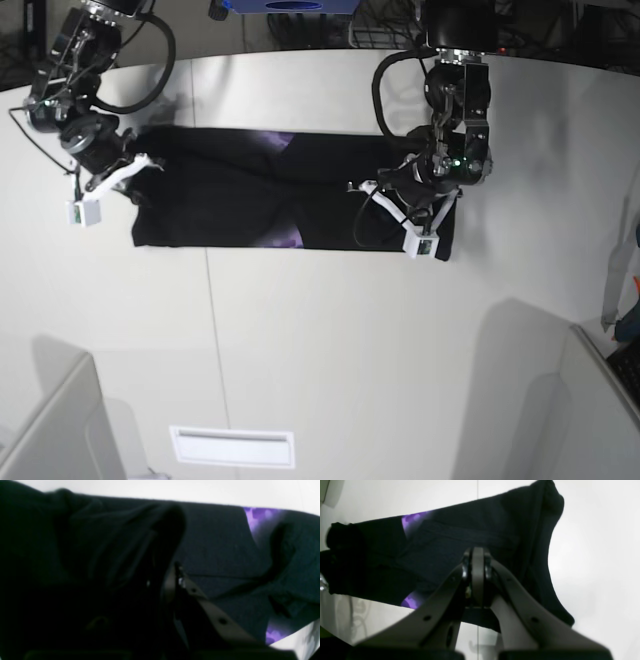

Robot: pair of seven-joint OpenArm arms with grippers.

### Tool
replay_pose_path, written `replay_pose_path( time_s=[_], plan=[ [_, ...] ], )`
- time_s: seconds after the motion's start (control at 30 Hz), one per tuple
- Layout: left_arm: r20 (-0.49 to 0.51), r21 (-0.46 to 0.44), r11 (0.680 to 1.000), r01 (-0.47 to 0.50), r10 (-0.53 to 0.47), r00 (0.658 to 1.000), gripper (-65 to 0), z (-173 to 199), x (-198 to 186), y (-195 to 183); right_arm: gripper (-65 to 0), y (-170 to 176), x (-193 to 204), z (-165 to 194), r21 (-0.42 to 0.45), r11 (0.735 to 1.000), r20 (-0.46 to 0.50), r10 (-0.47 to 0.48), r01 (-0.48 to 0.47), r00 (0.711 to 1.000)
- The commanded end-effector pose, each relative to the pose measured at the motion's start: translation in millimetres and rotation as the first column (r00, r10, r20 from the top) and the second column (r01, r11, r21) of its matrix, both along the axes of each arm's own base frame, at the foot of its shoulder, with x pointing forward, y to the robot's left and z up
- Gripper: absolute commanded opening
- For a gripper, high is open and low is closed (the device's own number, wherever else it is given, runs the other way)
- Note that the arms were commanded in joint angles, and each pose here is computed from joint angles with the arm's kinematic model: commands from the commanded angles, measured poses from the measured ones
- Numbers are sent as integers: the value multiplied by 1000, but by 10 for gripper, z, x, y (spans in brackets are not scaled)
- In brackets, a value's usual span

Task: Fold the T-shirt properly
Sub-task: 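Fold the hem end over toward the right gripper with the left gripper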

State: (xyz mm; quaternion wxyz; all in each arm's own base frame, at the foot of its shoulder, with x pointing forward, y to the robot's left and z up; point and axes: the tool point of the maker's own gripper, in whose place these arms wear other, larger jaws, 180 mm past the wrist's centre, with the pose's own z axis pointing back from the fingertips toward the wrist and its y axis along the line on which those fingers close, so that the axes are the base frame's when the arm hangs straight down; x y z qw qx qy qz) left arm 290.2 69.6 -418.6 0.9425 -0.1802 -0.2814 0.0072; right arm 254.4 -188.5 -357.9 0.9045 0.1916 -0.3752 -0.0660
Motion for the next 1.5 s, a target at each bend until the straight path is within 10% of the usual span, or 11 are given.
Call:
replay_pose_path(
  time_s=[0.0, 1.47],
  plan=[
    [52, -24, 1000, 4, -3, 999, -650, 145, 127, -60, -650, -49, 77, 134, -11, 1000, 54, -1, 2, 999],
    [8, -147, 983, 107, -107, 994, -650, 469, 108, -716, -650, -35, 146, 152, -5, 1000, 61, -5, 5, 998]
  ],
)
